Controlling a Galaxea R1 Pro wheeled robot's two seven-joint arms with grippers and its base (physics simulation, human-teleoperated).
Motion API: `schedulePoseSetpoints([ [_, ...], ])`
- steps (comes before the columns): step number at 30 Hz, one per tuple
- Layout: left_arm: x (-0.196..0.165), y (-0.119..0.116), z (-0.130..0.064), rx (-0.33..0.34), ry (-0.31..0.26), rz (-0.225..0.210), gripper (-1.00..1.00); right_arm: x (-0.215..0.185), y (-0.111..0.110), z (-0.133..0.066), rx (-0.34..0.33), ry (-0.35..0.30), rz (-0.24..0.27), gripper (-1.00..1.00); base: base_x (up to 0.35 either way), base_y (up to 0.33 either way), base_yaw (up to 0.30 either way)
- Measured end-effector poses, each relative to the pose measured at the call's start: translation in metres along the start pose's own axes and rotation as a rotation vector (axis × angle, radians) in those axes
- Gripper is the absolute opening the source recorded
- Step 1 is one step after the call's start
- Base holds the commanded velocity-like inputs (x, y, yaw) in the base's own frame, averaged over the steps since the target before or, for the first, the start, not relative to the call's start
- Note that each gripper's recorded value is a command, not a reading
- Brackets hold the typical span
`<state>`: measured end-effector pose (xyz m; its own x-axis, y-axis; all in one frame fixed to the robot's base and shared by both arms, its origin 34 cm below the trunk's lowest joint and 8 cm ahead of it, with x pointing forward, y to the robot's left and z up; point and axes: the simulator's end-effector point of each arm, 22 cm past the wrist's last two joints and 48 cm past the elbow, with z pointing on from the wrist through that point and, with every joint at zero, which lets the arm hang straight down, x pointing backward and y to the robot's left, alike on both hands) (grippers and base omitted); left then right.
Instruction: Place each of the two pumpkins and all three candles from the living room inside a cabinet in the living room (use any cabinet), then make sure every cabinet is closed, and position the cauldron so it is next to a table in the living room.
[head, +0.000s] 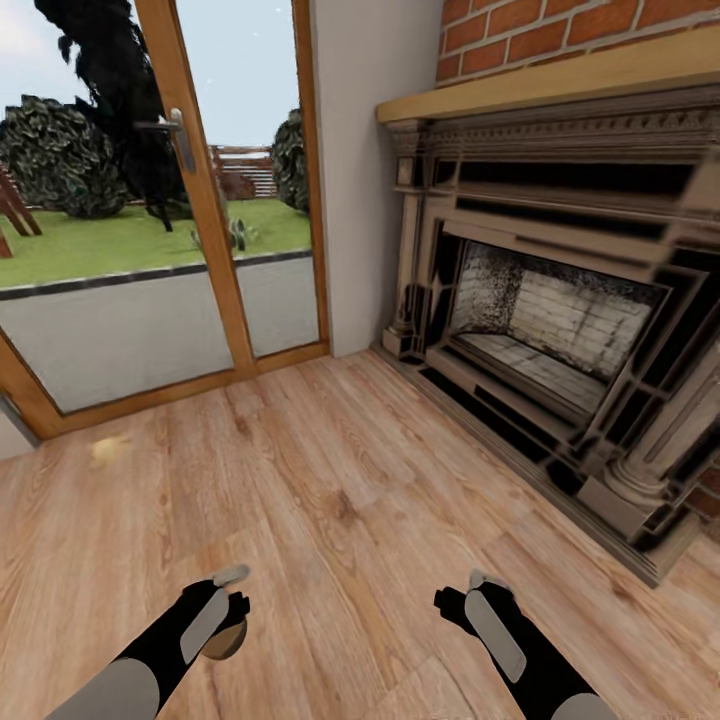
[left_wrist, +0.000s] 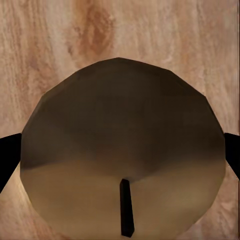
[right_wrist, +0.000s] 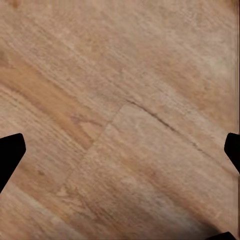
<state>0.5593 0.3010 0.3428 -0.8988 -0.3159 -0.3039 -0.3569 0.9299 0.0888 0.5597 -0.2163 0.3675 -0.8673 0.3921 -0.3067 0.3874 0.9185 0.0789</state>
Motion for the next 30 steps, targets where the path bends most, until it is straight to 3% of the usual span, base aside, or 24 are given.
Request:
schedulePoseSetpoints([
  [21,-0.011,0.004,-0.030,-0.010,0.027,0.001,-1.00,-0.011,-0.006,-0.025,0.041,0.003,-0.008,1.00,0.000,0.000,-0.185],
  [30,-0.010,0.001,-0.042,-0.011,0.046,0.008,-1.00,-0.019,-0.008,-0.036,0.051,-0.013,0.014,1.00,0.000,0.000,-0.187],
])
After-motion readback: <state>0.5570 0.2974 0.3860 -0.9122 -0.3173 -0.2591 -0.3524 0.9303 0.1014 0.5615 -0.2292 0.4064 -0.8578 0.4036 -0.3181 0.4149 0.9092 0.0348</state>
